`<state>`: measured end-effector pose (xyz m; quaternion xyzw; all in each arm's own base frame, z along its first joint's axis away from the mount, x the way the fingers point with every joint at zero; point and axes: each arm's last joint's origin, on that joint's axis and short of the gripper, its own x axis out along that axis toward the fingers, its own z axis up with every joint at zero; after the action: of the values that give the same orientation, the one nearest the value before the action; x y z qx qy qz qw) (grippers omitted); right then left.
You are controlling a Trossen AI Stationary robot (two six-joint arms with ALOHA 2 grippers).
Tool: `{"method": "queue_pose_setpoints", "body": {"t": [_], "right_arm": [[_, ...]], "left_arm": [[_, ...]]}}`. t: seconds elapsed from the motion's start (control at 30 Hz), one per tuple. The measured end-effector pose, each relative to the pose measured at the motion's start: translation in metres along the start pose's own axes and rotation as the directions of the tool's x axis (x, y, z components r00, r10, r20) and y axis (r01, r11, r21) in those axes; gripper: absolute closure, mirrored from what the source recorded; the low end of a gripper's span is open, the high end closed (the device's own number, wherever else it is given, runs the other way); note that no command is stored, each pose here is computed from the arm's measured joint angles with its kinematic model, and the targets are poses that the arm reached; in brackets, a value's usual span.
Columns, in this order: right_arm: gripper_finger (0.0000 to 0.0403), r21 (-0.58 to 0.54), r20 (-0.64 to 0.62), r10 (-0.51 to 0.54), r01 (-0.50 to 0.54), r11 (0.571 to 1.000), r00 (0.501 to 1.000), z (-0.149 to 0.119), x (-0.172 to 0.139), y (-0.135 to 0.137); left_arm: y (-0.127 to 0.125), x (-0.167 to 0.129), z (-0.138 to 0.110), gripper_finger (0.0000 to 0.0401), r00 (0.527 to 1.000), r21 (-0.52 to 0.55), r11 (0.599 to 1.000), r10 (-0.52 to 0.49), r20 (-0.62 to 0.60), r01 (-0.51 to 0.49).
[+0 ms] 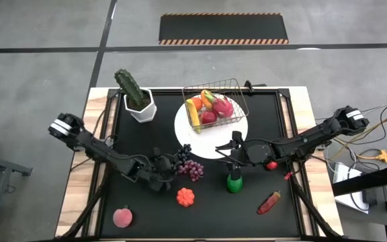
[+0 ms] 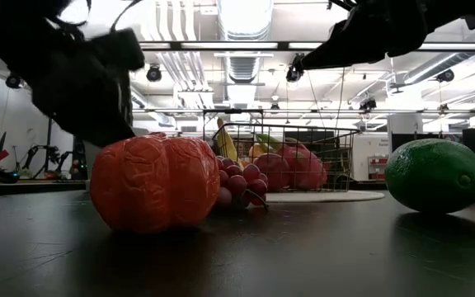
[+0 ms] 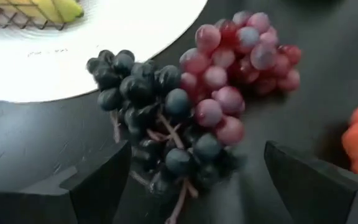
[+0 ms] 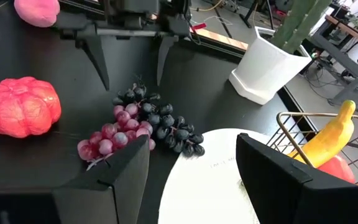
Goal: Build produce basket
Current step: Put the black grapes into the wire basket
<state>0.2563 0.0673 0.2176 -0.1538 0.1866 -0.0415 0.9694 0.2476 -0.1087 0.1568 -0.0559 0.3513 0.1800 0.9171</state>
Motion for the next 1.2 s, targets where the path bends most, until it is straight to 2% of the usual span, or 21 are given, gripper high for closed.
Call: {"method": "queue_pose_setpoints", "body": {"t": [0.2, 0.3, 0.47, 0.77, 0.93, 1.0, 1.2], "right_arm": [[0.0179, -0.001, 0.0, 0.0, 0.0, 1.0, 1.0, 0.0, 0.0, 0.0], [0.0179, -0.001, -0.002, 0.0, 0.0, 1.0, 1.0, 0.0, 0.0, 0.0], [0.0179, 0.002, -0.004, 0.001, -0.001, 1.0, 1.0, 0.0, 0.0, 0.0], [0.0179, 0.0, -0.005, 0.0, 0.0, 1.0, 1.0, 0.0, 0.0, 0.0], [0.0179, -0.002, -0.005, 0.0, 0.0, 1.0, 1.0, 0.0, 0.0, 0.0], [0.0179, -0.003, -0.005, 0.001, -0.001, 1.0, 1.0, -0.001, 0.0, 0.0], [0.0179, -0.03, -0.015, 0.006, -0.007, 1.0, 1.0, -0.001, -0.001, 0.001]], "left_arm": [[0.005, 0.024, -0.01, 0.0054, 0.995, 0.038, 0.996, 0.084, -0.061, -0.082], [0.005, 0.028, -0.009, 0.0075, 0.994, 0.031, 0.996, 0.087, -0.068, -0.085], [0.006, 0.027, -0.01, 0.0141, 0.993, 0.017, 0.996, 0.083, -0.08, -0.082], [0.005, 0.025, -0.006, 0.0304, 0.995, 0.002, 0.998, 0.07, -0.067, -0.07], [0.006, 0.018, 0.0, 0.0382, 0.998, -0.019, 0.999, 0.036, -0.052, -0.037], [0.006, 0.015, 0.003, 0.0394, 0.999, -0.027, 0.999, 0.025, -0.045, -0.026], [0.006, -0.001, 0.021, 0.0399, 1.0, -0.027, 0.999, -0.023, 0.017, 0.023]]}}
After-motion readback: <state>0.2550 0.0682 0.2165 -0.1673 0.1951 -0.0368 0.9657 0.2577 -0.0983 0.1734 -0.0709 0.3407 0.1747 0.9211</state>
